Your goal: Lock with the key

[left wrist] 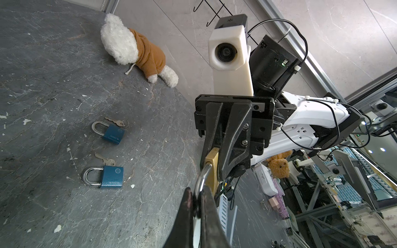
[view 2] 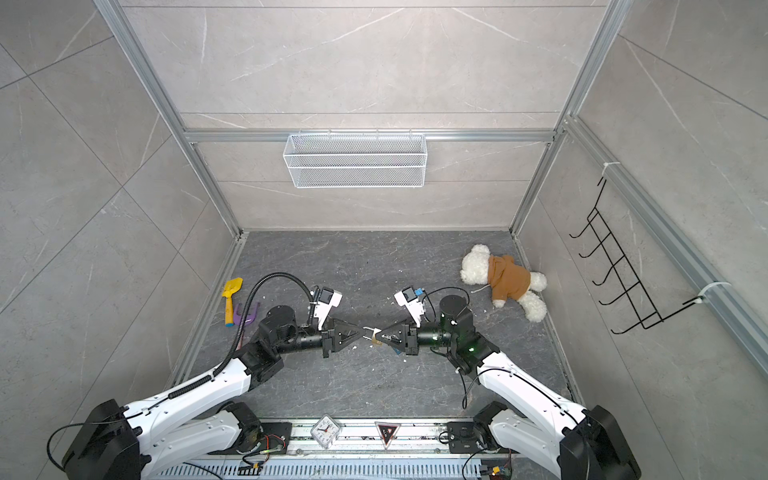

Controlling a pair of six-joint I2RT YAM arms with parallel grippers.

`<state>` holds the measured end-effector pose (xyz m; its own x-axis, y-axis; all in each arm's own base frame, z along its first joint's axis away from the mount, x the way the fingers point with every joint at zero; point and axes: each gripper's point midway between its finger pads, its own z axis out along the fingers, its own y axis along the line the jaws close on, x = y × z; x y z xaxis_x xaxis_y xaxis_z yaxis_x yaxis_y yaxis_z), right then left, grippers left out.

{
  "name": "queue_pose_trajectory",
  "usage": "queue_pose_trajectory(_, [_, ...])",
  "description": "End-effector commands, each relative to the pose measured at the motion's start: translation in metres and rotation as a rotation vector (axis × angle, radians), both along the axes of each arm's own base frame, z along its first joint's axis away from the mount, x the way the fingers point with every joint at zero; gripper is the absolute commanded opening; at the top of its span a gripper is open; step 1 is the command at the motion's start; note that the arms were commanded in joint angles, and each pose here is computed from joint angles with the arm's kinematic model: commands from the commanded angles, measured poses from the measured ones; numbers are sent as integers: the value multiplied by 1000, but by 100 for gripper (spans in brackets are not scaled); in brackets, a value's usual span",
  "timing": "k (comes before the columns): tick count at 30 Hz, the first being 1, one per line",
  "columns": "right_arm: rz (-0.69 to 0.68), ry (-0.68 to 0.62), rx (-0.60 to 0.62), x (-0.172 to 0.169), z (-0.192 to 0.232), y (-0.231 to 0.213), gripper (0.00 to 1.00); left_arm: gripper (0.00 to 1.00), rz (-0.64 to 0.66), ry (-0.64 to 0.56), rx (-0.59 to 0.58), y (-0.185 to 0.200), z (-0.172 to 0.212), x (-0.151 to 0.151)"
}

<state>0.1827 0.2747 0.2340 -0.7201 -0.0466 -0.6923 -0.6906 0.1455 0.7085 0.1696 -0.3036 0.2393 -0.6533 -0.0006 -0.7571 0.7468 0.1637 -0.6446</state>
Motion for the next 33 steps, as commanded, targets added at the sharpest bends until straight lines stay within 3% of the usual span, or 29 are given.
queue_pose_trajectory(1, [-54, -12, 9, 14, 2, 5, 0, 0, -217, -103, -107, -16, 33, -44])
queue_pose_trajectory(12, [-50, -23, 17, 21, 6, 9, 0, 0, -300, -106, -105, -27, 31, -60])
queue_pose_trajectory(19, [-37, -25, 10, 21, 5, 11, 0, 0, -280, -105, -81, -27, 28, -57])
queue_pose_trajectory(22, [-23, -18, 2, 19, 2, 12, 0, 10, -274, -111, -81, -27, 28, -56])
queue_pose_trajectory(33, [-19, -6, -14, 21, -9, 13, 0, 14, -268, -111, -89, -28, 30, -54])
